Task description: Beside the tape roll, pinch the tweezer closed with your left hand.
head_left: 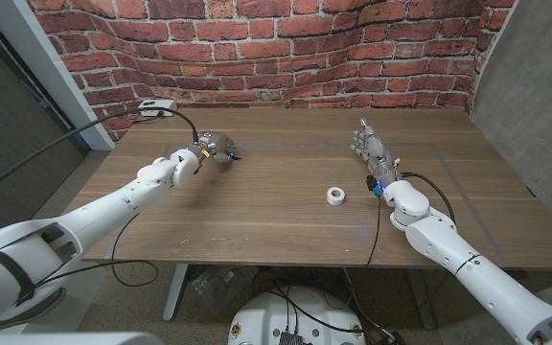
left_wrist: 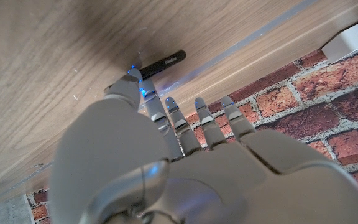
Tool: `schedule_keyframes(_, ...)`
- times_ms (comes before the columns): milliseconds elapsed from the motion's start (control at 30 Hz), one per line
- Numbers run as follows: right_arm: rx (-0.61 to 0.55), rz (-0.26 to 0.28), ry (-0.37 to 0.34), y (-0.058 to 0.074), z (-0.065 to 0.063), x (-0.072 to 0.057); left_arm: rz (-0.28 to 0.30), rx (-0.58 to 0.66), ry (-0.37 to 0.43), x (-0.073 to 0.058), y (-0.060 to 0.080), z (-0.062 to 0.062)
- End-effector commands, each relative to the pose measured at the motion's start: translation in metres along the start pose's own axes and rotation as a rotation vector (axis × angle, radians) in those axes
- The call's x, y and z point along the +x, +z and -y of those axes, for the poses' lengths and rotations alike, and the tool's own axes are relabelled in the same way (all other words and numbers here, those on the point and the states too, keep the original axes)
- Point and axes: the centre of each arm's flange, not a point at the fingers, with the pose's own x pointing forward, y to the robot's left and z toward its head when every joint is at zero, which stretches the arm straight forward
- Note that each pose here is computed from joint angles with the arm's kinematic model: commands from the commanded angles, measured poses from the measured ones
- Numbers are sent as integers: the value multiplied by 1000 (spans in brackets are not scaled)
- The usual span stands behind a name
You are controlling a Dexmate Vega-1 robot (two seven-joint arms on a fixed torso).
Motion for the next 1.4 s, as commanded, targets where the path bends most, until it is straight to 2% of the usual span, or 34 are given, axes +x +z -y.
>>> schedule_keyframes(33,-2,0,0,-1,-1,2,-8,-34,0,3,3,8)
schedule_keyframes(600,4,-4,-5,-2,0,0,-16,-58,33,5,9,6)
schedule_keyframes(1000,10,1,-7,-2,1,0,-37,-75,85,0,5,-13)
schedule_keyframes(1400,3,2,-10,0,4,-2,-34,-93,87,0,9,-11)
